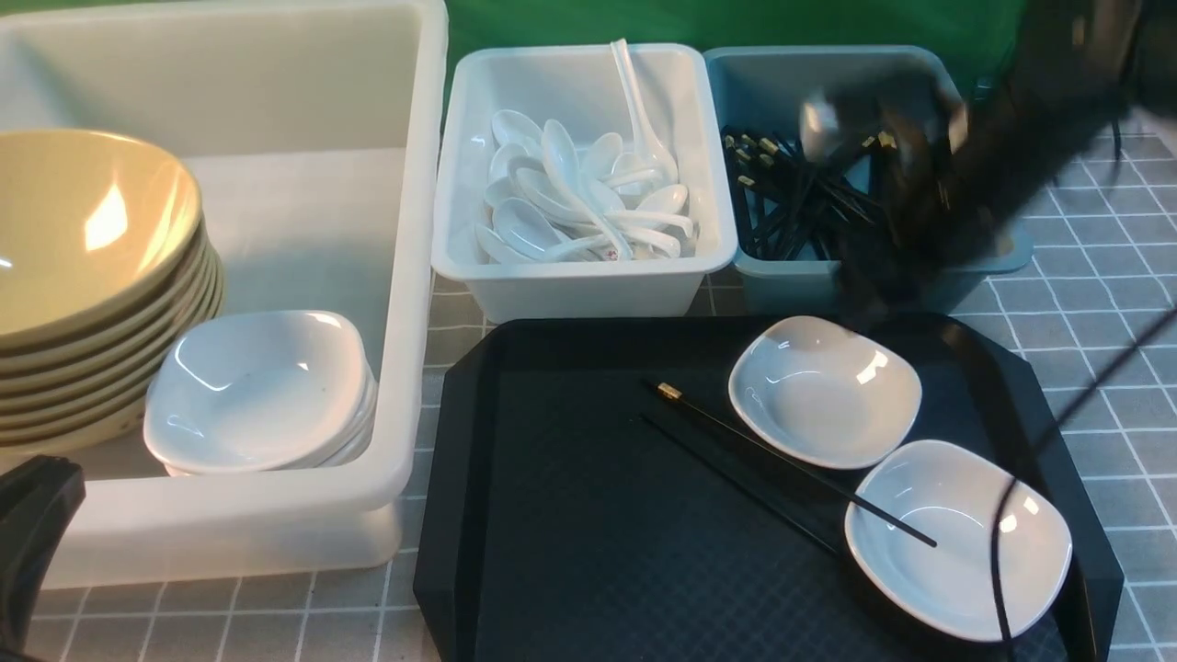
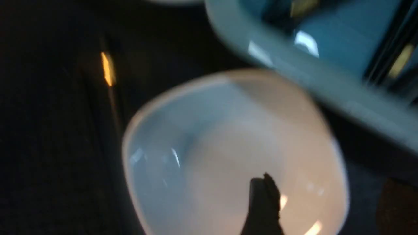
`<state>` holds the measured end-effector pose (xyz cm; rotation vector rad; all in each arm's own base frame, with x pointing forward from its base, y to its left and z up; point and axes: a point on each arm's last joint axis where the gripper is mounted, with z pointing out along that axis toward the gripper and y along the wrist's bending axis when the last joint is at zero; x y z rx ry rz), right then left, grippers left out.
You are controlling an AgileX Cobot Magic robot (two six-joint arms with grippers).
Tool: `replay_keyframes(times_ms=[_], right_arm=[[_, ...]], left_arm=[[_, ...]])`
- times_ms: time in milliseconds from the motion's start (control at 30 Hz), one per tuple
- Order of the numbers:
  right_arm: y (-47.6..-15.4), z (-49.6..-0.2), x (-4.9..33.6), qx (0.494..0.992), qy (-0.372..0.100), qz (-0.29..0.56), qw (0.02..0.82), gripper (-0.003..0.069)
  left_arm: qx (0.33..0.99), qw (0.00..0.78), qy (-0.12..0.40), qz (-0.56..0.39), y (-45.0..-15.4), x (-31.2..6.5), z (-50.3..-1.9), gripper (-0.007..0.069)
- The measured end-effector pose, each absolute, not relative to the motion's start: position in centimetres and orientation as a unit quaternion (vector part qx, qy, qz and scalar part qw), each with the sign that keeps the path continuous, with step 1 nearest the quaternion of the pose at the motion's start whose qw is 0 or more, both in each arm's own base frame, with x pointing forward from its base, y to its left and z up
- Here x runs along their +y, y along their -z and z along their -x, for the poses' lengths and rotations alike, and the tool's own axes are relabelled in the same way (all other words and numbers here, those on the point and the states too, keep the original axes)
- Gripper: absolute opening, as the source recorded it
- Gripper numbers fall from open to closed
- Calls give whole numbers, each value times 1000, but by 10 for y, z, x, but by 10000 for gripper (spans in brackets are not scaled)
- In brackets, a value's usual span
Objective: On grey table put chopsticks spoon bowls plates into blue grey white boxes.
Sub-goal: 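Reach for and grasp the small white dish on the black tray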
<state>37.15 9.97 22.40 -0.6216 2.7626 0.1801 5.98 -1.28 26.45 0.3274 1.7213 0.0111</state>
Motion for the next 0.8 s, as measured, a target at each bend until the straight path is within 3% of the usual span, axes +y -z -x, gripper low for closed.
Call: replay_keyframes(times_ms=[133, 367, 567, 800], right_arm=[[-194, -364, 95, 963, -56, 202, 169, 470], [-175, -370, 94, 960, -50, 201, 186, 435], [-175, -370, 94, 959, -49, 206, 187, 392], [-192, -371, 94, 958, -52, 205, 195, 436]], left_arm=[[754, 641, -4, -142, -265, -13, -60, -10], [754, 642, -4, -141, -265, -13, -60, -10], [754, 642, -4, -141, -265, -13, -60, -10], [754, 642, -2, -139, -265, -13, -60, -10]])
